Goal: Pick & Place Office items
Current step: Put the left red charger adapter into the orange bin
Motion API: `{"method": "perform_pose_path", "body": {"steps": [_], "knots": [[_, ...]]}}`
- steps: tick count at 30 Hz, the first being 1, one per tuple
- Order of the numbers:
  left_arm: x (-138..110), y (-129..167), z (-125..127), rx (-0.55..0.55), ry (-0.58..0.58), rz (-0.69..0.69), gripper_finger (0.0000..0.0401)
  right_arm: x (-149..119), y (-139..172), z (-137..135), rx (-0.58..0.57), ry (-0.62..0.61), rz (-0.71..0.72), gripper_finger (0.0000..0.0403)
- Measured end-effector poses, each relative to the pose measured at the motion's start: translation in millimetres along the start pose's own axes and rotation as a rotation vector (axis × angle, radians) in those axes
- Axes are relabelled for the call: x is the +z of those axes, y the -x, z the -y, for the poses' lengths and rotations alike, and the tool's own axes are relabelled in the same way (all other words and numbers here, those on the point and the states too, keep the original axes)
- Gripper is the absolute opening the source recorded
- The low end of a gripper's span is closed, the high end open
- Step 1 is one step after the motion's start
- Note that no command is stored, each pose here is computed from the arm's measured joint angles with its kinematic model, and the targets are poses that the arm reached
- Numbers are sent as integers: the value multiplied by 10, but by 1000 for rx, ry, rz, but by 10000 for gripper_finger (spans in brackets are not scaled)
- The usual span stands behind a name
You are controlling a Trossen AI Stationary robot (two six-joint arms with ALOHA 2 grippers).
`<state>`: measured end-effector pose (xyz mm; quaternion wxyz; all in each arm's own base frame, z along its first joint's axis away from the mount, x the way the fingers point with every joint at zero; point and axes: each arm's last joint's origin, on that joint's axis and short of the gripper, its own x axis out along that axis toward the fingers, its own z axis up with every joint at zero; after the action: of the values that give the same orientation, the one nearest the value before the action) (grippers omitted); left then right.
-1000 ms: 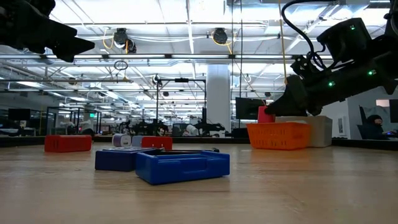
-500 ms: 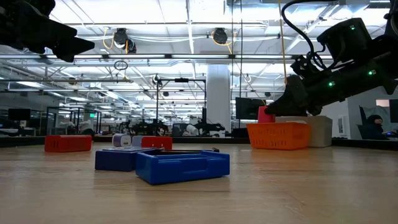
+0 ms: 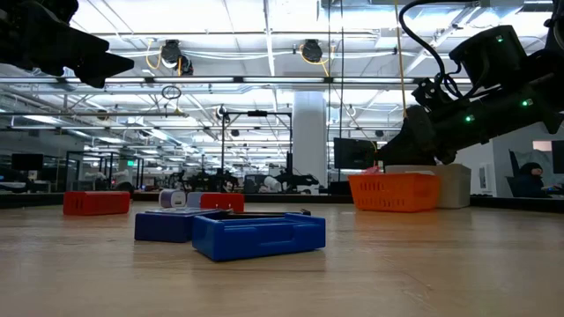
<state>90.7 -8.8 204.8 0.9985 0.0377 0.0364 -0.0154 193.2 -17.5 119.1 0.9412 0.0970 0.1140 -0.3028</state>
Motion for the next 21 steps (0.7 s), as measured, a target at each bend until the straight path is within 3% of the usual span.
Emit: {"method": "perform_pose_path", "body": {"steps": [21], "knots": [[0, 0, 0, 0, 0, 0, 274, -6, 0, 2, -2, 3, -5, 227]]}}
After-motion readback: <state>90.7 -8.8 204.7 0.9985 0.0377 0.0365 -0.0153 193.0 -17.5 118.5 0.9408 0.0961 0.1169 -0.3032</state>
